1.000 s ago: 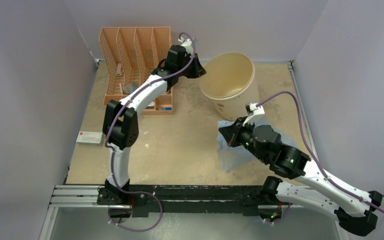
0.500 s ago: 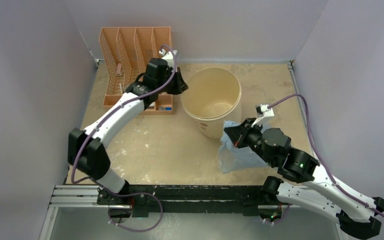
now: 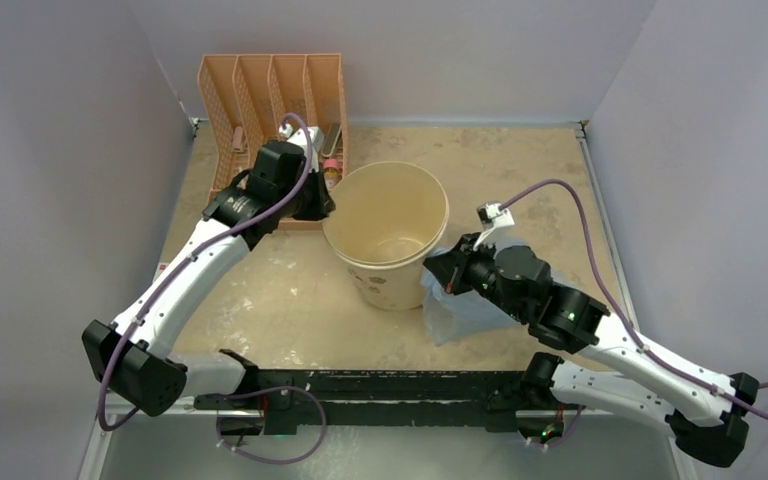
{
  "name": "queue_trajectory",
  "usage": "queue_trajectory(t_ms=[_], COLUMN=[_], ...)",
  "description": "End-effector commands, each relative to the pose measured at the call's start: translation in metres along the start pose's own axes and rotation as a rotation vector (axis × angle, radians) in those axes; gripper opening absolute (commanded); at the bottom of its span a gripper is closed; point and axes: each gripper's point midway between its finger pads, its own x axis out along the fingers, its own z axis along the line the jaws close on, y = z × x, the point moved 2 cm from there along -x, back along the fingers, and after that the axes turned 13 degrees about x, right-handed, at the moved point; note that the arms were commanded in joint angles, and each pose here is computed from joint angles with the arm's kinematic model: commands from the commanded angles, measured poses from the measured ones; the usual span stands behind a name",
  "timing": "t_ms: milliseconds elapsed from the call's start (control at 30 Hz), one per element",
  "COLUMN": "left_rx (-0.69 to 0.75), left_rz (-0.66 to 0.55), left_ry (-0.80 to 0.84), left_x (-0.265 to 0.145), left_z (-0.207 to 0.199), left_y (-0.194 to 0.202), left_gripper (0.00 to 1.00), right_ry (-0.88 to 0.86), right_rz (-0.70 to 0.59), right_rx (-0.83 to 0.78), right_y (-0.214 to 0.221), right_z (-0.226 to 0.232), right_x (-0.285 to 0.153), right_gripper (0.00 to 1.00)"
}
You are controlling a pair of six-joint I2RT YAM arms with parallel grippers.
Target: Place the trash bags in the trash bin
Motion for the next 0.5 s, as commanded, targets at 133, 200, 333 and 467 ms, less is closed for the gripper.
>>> queue_trajectory(t_ms=[133, 200, 333, 467], left_rx=[-0.008, -0.005, -0.002, -0.010], left_rz=[0.006, 0.022, 0.010, -0.006], left_ry=[-0.041, -0.075, -0.105, -0.126], left_x=[-0.010, -0.011, -0.022, -0.031], left_z=[0.004, 0.009, 0.013, 0.017], left_y=[-0.001, 0.000, -0.002, 0.001], left_gripper=[0.00, 0.00, 0.00, 0.00], right_ry=[-0.072, -0.051, -0.011, 0.004], right_rz=[-0.055, -0.070, -0.093, -0.112], right_rx=[0.014, 0.010, 0.005, 0.005], right_y=[-0.014, -0.017, -0.021, -0.024], right_z=[0.021, 0.018, 0.012, 0.009], right_x=[0.008, 0.008, 0.007, 0.005], right_gripper=[0.00, 0.00, 0.00, 0.00])
